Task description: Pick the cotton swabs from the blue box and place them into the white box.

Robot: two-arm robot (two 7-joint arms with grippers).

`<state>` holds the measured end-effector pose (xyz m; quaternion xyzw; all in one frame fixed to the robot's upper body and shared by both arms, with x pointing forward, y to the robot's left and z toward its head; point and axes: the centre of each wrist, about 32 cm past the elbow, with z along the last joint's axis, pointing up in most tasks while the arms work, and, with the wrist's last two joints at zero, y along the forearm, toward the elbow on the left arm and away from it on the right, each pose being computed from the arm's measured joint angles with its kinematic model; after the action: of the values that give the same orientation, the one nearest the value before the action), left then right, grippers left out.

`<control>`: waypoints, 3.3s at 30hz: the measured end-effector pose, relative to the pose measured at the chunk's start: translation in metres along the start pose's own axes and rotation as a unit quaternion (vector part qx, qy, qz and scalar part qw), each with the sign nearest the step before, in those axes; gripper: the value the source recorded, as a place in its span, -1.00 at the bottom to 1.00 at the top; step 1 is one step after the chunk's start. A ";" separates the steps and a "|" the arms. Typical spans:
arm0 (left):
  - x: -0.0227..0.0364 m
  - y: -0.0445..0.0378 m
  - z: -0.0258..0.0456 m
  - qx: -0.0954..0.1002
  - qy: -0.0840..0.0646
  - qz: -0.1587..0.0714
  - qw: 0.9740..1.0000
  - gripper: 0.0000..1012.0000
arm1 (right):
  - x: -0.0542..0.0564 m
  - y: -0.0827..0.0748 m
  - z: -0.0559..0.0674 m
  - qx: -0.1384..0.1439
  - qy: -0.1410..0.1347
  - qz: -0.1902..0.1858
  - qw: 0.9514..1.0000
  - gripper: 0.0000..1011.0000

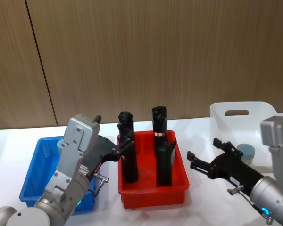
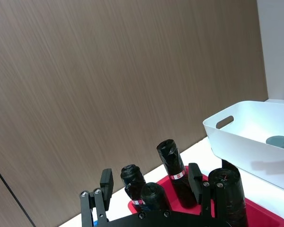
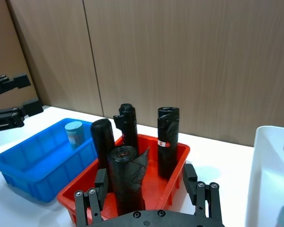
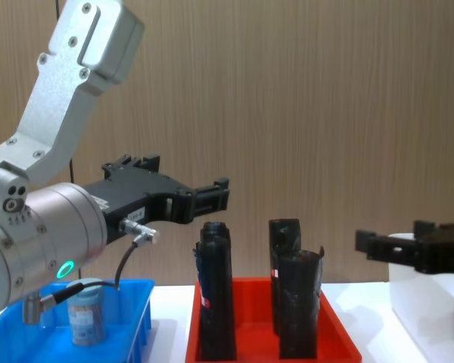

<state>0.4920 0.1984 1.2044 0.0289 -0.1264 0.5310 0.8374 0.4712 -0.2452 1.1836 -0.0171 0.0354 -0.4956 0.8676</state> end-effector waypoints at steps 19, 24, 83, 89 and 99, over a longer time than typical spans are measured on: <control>0.0000 0.0000 0.0000 0.000 0.000 0.000 1.000 0.98 | -0.003 0.037 -0.011 -0.023 -0.011 0.039 0.999 0.98; 0.0000 0.0000 0.0000 0.000 0.000 0.000 1.000 0.97 | -0.005 0.048 -0.014 -0.028 -0.015 0.042 0.999 0.98; 0.0000 0.0000 0.0000 0.000 0.000 0.000 1.000 0.98 | -0.024 0.117 -0.020 -0.061 -0.036 0.015 0.997 0.04; 0.0000 0.0000 0.0000 0.000 0.000 0.000 1.000 0.98 | -0.024 0.112 -0.011 -0.045 -0.040 0.010 0.998 0.04; 0.0000 0.0000 0.0000 0.000 0.000 0.000 1.000 0.98 | -0.015 0.101 0.016 -0.002 -0.052 -0.013 0.999 0.04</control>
<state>0.4920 0.1984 1.2044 0.0289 -0.1265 0.5311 0.8373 0.5517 -0.1805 1.1933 -0.0451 -0.0093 -0.5054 0.8616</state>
